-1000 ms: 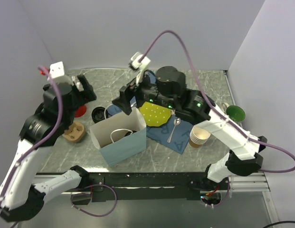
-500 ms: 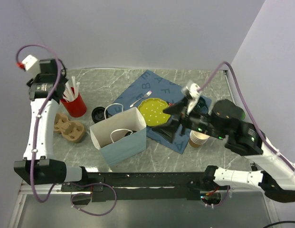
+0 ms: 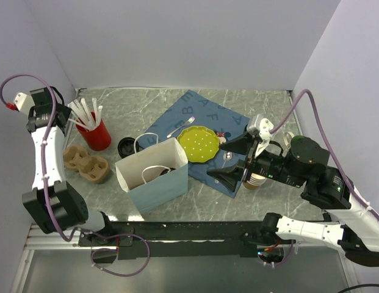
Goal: Pack the takeout coffee
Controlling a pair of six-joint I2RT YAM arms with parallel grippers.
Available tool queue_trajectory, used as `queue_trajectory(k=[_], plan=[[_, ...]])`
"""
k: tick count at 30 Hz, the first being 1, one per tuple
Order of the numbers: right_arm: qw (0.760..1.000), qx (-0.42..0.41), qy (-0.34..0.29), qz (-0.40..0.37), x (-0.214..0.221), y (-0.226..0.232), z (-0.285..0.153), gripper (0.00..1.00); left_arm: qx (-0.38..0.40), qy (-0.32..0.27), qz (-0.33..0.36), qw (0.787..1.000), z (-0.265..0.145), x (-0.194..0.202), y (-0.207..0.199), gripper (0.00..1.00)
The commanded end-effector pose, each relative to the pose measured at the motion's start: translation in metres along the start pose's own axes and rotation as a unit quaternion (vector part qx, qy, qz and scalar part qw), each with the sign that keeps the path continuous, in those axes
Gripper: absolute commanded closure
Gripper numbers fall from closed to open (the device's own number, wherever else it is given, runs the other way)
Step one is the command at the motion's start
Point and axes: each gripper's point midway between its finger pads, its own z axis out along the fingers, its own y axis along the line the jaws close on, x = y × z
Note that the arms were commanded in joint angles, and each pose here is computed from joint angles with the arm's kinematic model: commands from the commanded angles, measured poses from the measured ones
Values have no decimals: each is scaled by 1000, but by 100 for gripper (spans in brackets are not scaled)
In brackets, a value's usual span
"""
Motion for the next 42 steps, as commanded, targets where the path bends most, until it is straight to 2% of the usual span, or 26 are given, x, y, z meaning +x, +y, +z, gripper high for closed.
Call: queue_trajectory(k=[1, 9, 14, 19, 25, 27, 31, 32, 38, 42], plan=[[1000, 14, -4, -10, 2, -7, 3, 4, 54, -10, -25, 998, 10, -17, -34, 43], [1000, 23, 2, -14, 6, -11, 5, 3, 16, -7, -19, 1000, 26, -4, -14, 46], [1000, 25, 2, -17, 6, -12, 6, 2, 36, 2, -9, 999, 42, 5, -23, 46], [1000, 23, 9, -16, 13, -11, 5, 2, 18, 14, -4, 1000, 58, 11, -21, 49], [999, 32, 10, -21, 16, -15, 2, 1, 16, 12, -8, 1000, 57, 11, -22, 59], [999, 34, 11, -22, 17, -16, 3, 1, 22, 5, -1, 1000, 53, 9, -25, 71], [999, 33, 10, -27, 15, -16, 2, 1, 24, -20, 16, 999, 41, -8, -36, 82], [999, 34, 8, -28, 14, -16, 1, 0, 18, -27, 27, 999, 39, -12, -36, 88], [999, 38, 5, -38, 9, -18, 3, 0, 10, -50, 52, 997, 14, -32, -42, 96], [998, 42, 2, -50, 3, -20, 2, 0, 7, -62, 49, 997, -17, -49, -40, 98]])
